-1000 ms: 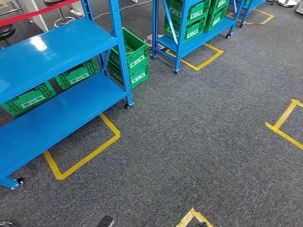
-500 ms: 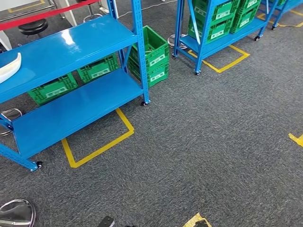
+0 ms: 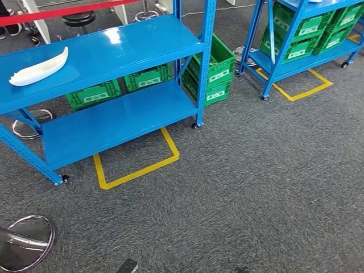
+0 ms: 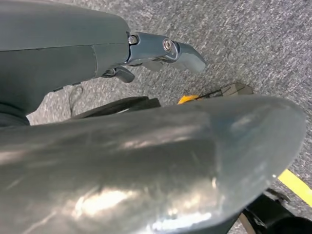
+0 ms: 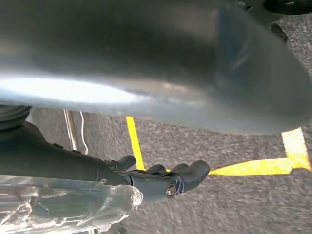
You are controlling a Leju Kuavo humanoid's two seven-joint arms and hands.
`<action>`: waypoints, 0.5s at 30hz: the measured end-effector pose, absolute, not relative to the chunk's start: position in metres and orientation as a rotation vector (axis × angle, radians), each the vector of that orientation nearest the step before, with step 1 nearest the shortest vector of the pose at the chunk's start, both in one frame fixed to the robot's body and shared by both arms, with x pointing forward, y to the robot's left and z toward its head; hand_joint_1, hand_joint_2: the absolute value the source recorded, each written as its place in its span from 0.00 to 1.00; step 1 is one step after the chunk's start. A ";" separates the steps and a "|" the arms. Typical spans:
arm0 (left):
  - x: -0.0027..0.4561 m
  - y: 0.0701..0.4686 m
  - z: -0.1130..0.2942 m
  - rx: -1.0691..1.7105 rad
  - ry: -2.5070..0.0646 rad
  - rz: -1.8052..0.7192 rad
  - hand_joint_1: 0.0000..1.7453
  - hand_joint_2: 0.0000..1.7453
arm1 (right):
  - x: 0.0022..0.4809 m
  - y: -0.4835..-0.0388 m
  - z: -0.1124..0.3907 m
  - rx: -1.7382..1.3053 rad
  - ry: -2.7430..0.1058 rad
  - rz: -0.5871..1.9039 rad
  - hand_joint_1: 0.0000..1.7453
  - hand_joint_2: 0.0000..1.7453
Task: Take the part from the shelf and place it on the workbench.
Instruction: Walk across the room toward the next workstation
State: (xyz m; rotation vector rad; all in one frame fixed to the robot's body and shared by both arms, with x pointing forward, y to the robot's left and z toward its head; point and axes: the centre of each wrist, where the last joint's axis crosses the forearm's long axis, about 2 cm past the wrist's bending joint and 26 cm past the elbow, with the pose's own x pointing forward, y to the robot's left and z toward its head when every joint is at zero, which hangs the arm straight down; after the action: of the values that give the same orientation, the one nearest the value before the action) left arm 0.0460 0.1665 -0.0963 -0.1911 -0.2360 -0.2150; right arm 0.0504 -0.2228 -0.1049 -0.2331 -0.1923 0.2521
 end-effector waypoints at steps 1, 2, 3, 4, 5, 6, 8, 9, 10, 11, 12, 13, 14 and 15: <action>0.046 0.166 -0.096 -0.191 -0.236 -0.216 0.00 0.00 | 0.051 -0.223 -0.105 -0.233 -0.193 0.252 0.00 0.00; 0.046 0.166 -0.096 -0.191 -0.237 -0.216 0.00 0.00 | 0.051 -0.222 -0.105 -0.232 -0.193 0.252 0.00 0.00; 0.047 0.167 -0.096 -0.191 -0.237 -0.216 0.00 0.00 | 0.051 -0.221 -0.105 -0.230 -0.192 0.252 0.00 0.00; 0.047 0.167 -0.096 -0.190 -0.237 -0.216 0.00 0.00 | 0.051 -0.221 -0.105 -0.229 -0.191 0.252 0.00 0.00; 0.046 0.167 -0.096 -0.190 -0.237 -0.216 0.00 0.00 | 0.051 -0.220 -0.104 -0.228 -0.190 0.252 0.00 0.00; 0.046 0.167 -0.096 -0.190 -0.236 -0.216 0.00 0.00 | 0.051 -0.220 -0.104 -0.227 -0.189 0.251 0.00 0.00; 0.046 0.167 -0.097 -0.190 -0.235 -0.216 0.00 0.00 | 0.051 -0.219 -0.104 -0.227 -0.189 0.251 0.00 0.00; 0.046 0.167 -0.096 -0.190 -0.236 -0.216 0.00 0.00 | 0.052 -0.219 -0.104 -0.226 -0.190 0.250 0.00 0.00; 0.047 0.167 -0.096 -0.190 -0.238 -0.216 0.00 0.00 | 0.051 -0.219 -0.104 -0.227 -0.190 0.250 0.00 0.00; 0.048 0.167 -0.096 -0.190 -0.239 -0.216 0.00 0.00 | 0.051 -0.219 -0.104 -0.226 -0.188 0.250 0.00 0.00; 0.048 0.167 -0.096 -0.189 -0.239 -0.216 0.00 0.00 | 0.050 -0.219 -0.105 -0.226 -0.187 0.251 0.00 0.00; 0.047 0.167 -0.096 -0.189 -0.238 -0.216 0.00 0.00 | 0.049 -0.219 -0.105 -0.226 -0.187 0.251 0.00 0.00; 0.047 0.168 -0.097 -0.189 -0.237 -0.216 0.00 0.00 | 0.050 -0.219 -0.105 -0.226 -0.189 0.251 0.00 0.00; 0.046 0.168 -0.097 -0.189 -0.236 -0.216 0.00 0.00 | 0.051 -0.219 -0.104 -0.226 -0.191 0.251 0.00 0.00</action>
State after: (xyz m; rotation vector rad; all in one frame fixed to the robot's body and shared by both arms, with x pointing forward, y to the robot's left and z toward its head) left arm 0.0462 0.1679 -0.0966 -0.1886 -0.2359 -0.2162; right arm 0.0506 -0.2190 -0.1044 -0.2257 -0.1915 0.2509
